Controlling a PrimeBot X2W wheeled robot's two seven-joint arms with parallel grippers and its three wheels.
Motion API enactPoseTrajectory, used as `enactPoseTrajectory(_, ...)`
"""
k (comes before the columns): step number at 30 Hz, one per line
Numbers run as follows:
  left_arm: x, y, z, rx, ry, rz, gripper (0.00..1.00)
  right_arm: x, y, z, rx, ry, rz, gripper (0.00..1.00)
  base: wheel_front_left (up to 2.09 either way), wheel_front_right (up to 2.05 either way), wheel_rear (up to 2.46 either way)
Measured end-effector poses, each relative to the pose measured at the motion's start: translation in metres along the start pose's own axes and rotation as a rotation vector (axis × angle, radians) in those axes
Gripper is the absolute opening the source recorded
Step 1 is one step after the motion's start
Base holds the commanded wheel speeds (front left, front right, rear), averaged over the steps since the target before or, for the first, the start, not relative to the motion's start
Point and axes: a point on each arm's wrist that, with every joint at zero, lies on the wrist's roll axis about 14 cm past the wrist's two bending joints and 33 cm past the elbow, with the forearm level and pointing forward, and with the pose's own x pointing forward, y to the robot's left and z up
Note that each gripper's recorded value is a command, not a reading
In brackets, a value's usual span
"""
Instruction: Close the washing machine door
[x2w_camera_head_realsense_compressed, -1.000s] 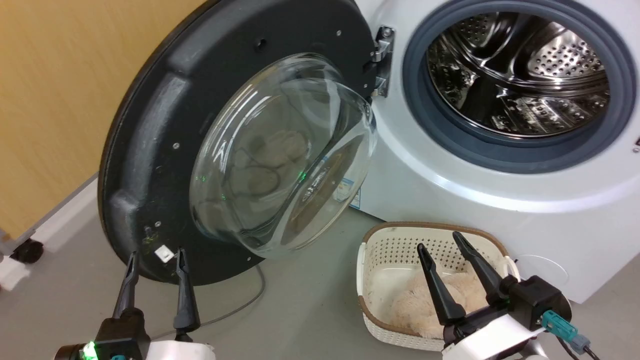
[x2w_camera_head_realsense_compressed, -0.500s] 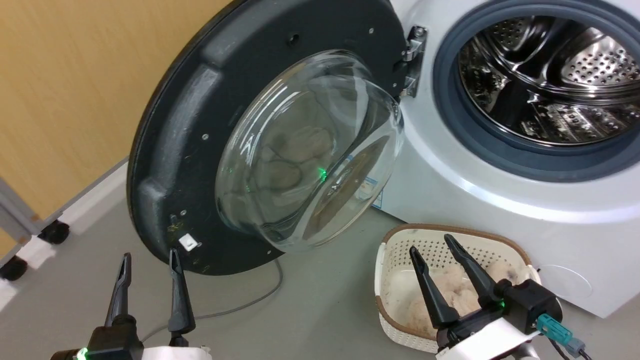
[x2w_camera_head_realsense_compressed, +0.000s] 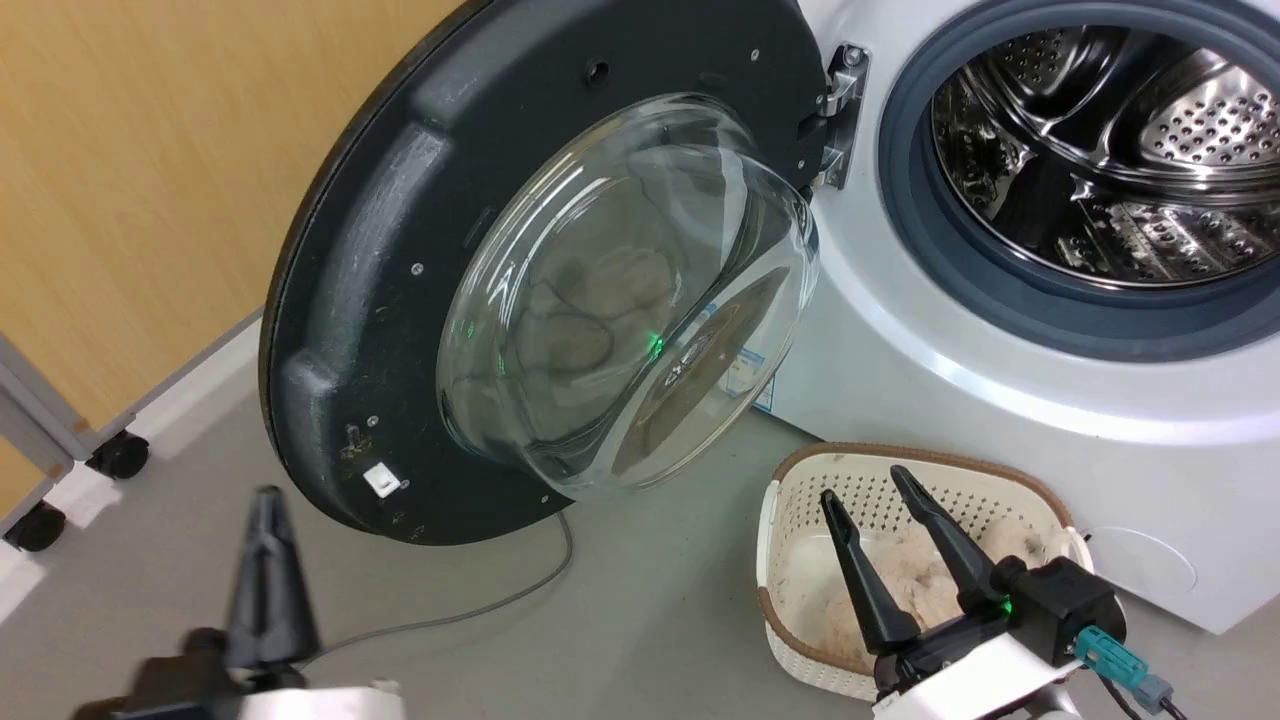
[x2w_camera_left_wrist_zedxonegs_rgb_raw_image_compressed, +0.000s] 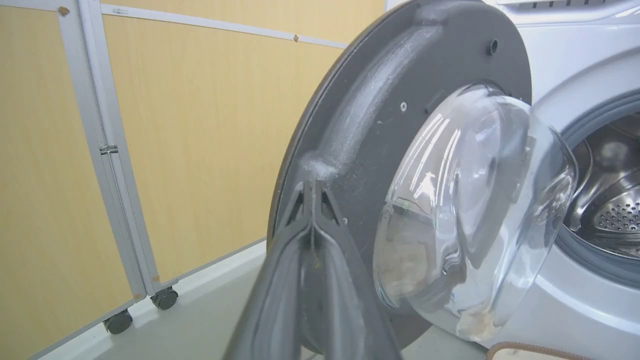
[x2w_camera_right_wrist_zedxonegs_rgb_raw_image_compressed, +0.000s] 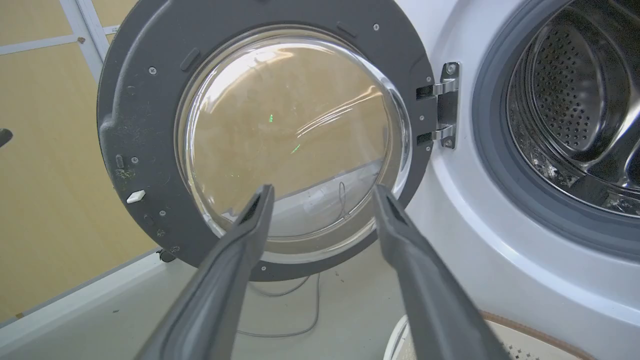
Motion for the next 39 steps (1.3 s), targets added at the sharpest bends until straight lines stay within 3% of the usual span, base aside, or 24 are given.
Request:
enactPoseTrajectory(12, 0.063, 0.064, 0.043, -0.059, -0.136, 0.046, 0.00, -0.001, -0.023, -0.008, -0.002, 0.010, -0.043, 1.00, 0.00, 0.00, 0.00)
enactPoseTrajectory(21, 0.116, 0.128, 0.013, -0.437, 0.068, 0.233, 0.00, -0.009, -0.038, -0.017, -0.006, 0.025, -0.080, 1.00, 0.00, 0.00, 0.00)
enactPoseTrajectory(29, 0.127, 0.102, -0.047, -0.904, 0.375, 0.220, 0.00, -0.015, -0.046, -0.021, -0.004, 0.036, -0.104, 1.00, 0.00, 0.00, 0.00)
enactPoseTrajectory(32, 0.123, 0.078, -0.062, -1.076, 0.491, 0.163, 0.00, -0.017, -0.047, -0.021, -0.009, 0.039, -0.106, 1.00, 0.00, 0.00, 0.00)
enactPoseTrajectory(39, 0.111, 0.028, -0.069, -1.195, 0.667, -0.020, 0.00, -0.020, -0.047, -0.018, -0.020, 0.038, -0.115, 1.00, 0.00, 0.00, 0.00)
